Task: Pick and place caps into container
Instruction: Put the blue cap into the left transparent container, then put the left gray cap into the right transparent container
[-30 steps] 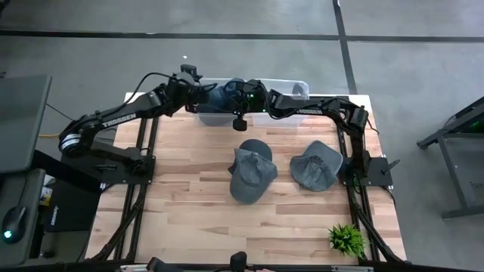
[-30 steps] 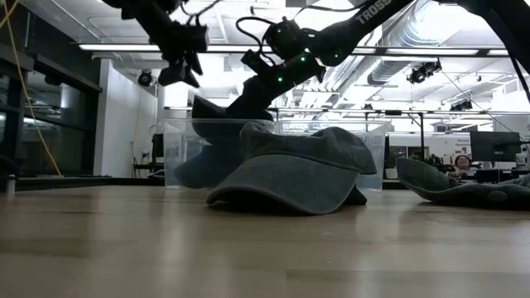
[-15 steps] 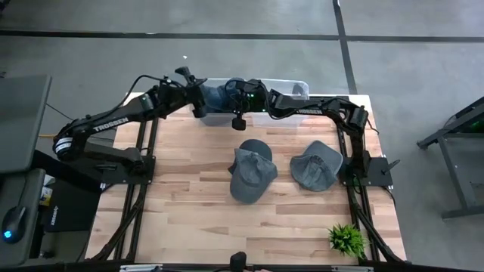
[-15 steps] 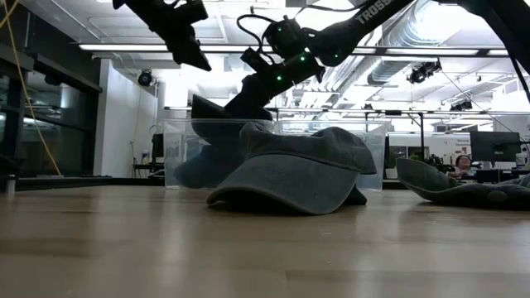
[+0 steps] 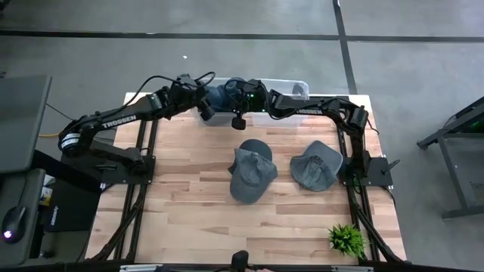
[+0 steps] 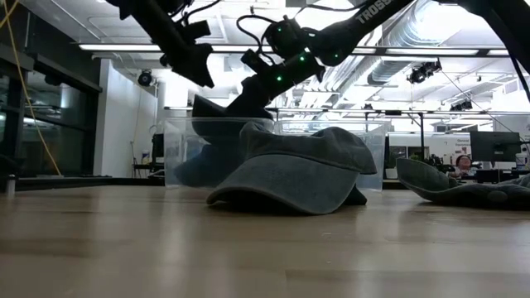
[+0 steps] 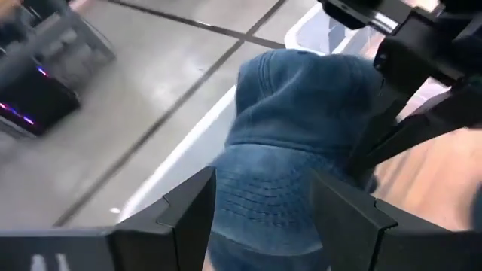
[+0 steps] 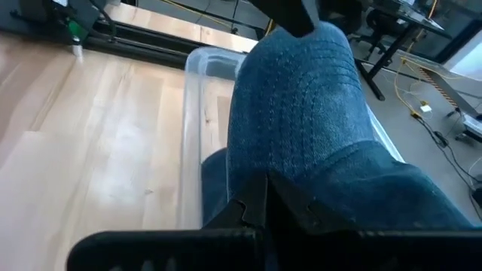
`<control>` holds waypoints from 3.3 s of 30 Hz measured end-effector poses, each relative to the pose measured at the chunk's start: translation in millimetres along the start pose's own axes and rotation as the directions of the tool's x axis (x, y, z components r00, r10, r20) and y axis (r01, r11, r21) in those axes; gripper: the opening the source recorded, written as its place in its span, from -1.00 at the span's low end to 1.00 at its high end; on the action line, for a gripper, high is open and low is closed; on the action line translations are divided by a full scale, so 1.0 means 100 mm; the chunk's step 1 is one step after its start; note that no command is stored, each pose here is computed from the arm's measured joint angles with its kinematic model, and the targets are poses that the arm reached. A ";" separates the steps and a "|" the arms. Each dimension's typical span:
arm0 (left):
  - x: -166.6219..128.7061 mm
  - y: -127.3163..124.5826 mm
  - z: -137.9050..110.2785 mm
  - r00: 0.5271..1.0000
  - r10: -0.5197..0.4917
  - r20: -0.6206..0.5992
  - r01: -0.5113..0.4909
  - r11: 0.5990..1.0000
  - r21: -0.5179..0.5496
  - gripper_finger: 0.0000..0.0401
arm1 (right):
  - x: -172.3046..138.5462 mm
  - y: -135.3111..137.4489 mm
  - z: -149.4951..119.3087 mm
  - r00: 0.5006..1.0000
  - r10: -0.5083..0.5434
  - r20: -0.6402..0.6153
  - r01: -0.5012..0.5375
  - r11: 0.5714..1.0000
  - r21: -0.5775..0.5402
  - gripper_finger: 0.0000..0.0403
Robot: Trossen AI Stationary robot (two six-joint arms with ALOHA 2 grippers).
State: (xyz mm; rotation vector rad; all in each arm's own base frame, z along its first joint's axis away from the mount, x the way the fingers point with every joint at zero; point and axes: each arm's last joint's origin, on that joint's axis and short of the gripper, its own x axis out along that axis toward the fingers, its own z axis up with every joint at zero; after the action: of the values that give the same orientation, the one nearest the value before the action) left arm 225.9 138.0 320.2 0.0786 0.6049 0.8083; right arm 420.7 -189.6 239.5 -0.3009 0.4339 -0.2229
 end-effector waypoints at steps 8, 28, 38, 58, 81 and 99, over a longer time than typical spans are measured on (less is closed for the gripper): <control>0.00 -0.02 -0.03 0.998 -0.063 -0.021 0.061 0.996 -0.070 0.00 | 0.00 0.01 -0.02 1.000 0.011 -0.023 -0.011 1.000 0.000 -1.00; 0.37 -0.16 -0.26 0.969 0.021 -0.245 -0.025 1.000 -0.010 0.00 | 0.02 0.23 0.06 0.998 0.056 -0.019 -0.057 0.997 -0.053 -1.00; 0.46 -0.20 -0.34 0.951 0.044 -0.307 -0.036 0.999 0.030 0.00 | -0.24 0.19 0.27 0.997 0.067 -0.026 -0.068 0.996 -0.056 -0.99; 0.30 -0.12 -0.18 0.965 0.028 -0.261 -0.005 0.996 0.088 0.00 | -1.82 0.12 1.07 0.995 0.084 0.054 -0.080 0.994 -0.075 -0.98; -0.24 -0.53 -0.06 0.860 -0.372 -0.348 0.377 0.925 -0.059 0.01 | -1.87 1.18 -0.11 0.868 0.314 -0.384 -0.232 0.942 0.244 -0.99; -0.37 -1.38 -0.53 0.826 -0.529 -0.194 0.518 0.848 -0.110 0.00 | -2.05 1.47 -0.54 0.809 0.524 -0.267 -0.282 0.745 0.605 -0.64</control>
State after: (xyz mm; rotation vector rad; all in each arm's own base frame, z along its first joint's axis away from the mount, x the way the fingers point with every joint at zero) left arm 268.4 7.4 253.7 -0.2240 0.7672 0.2923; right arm 237.6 -8.7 221.6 0.4257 0.8367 0.0433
